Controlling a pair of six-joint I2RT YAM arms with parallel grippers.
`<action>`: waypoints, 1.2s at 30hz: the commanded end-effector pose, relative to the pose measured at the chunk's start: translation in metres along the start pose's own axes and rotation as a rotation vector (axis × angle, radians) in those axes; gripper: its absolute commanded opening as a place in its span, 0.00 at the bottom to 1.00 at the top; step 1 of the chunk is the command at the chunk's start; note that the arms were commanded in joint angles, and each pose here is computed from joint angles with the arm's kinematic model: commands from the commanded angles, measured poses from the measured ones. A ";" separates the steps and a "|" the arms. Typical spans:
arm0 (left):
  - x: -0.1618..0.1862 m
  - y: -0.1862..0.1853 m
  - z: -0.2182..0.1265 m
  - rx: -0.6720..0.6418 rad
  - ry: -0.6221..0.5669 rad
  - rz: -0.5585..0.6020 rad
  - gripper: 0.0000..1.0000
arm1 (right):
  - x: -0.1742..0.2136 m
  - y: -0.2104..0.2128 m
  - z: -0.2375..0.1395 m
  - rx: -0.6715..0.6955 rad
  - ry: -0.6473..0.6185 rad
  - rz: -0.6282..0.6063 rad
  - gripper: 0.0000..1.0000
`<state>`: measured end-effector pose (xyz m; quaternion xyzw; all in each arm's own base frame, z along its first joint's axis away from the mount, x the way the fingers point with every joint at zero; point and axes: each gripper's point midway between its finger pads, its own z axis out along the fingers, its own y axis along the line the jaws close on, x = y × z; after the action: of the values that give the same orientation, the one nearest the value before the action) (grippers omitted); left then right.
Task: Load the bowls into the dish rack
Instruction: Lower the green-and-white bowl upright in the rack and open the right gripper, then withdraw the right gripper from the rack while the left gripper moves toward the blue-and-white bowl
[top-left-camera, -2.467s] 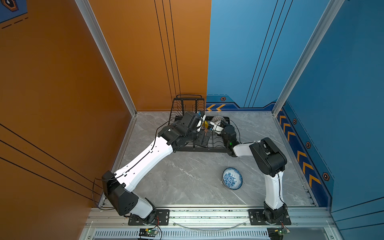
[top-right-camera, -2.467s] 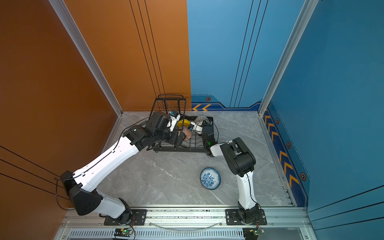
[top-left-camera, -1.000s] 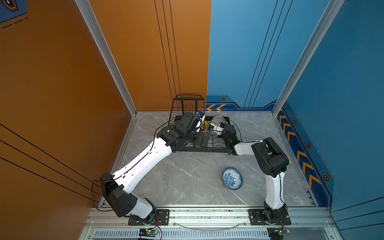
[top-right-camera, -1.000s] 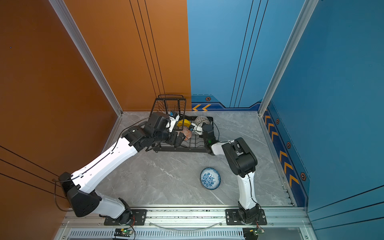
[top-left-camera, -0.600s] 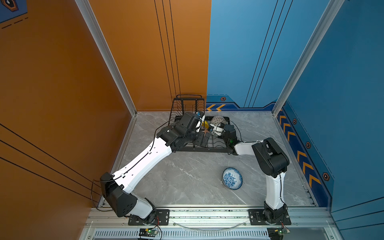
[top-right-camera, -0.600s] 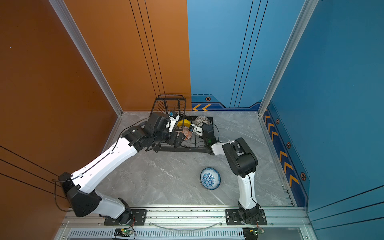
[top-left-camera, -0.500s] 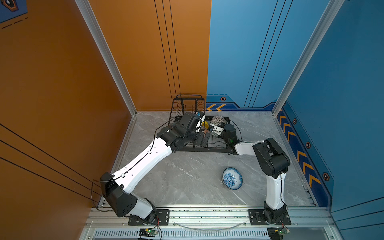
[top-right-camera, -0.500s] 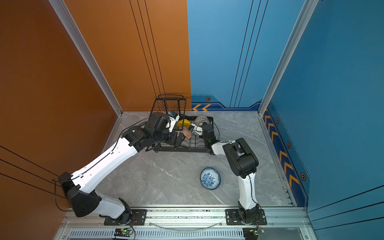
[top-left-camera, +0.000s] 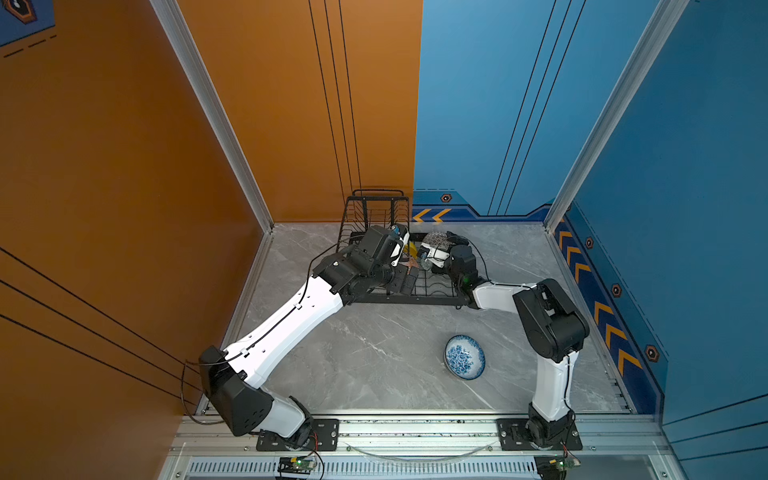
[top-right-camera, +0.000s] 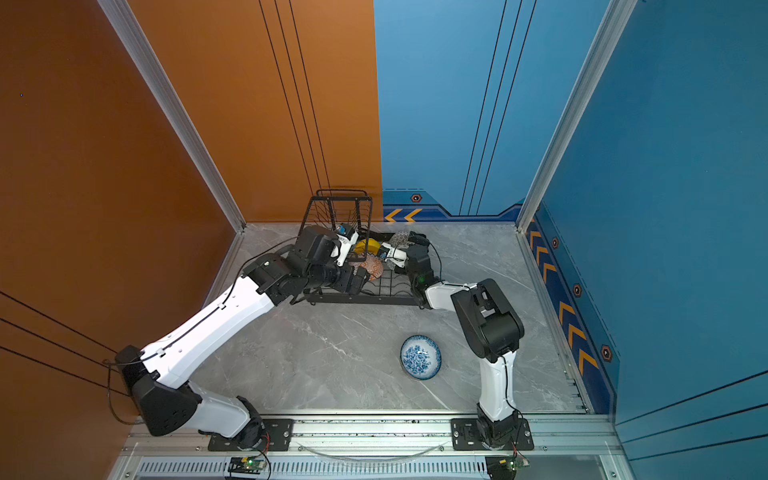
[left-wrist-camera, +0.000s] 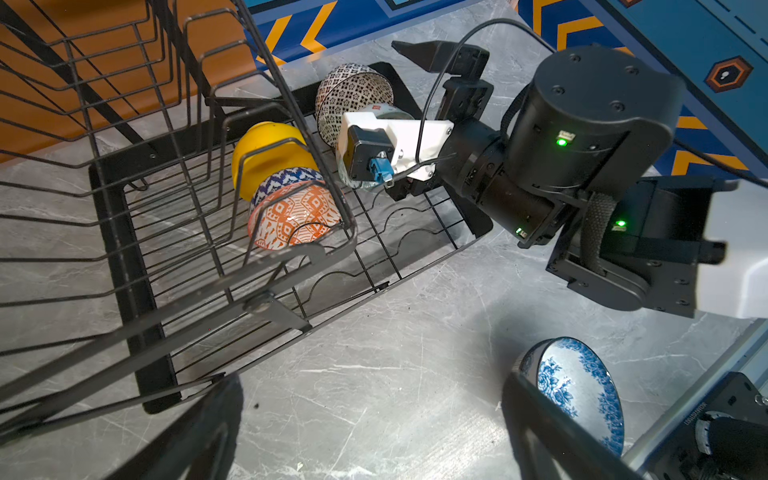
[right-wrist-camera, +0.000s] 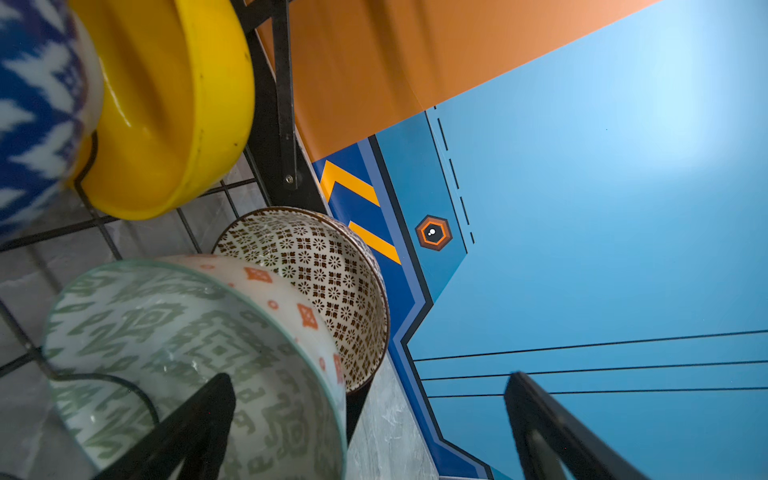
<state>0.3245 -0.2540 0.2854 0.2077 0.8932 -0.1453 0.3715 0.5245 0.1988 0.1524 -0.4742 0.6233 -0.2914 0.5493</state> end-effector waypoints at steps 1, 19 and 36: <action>0.004 0.004 -0.008 -0.004 -0.001 -0.009 0.98 | -0.004 -0.014 -0.012 0.002 -0.012 0.031 1.00; 0.006 0.009 -0.007 -0.031 0.001 -0.002 0.98 | -0.015 -0.036 -0.077 -0.121 0.007 0.179 1.00; 0.015 0.015 -0.027 -0.058 -0.028 0.027 0.98 | -0.020 -0.091 -0.216 -0.301 0.151 0.711 1.00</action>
<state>0.3111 -0.2341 0.2920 0.2018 0.8889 -0.1314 0.3896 0.3620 0.1578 0.2841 -0.3484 0.7689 -0.0755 0.5308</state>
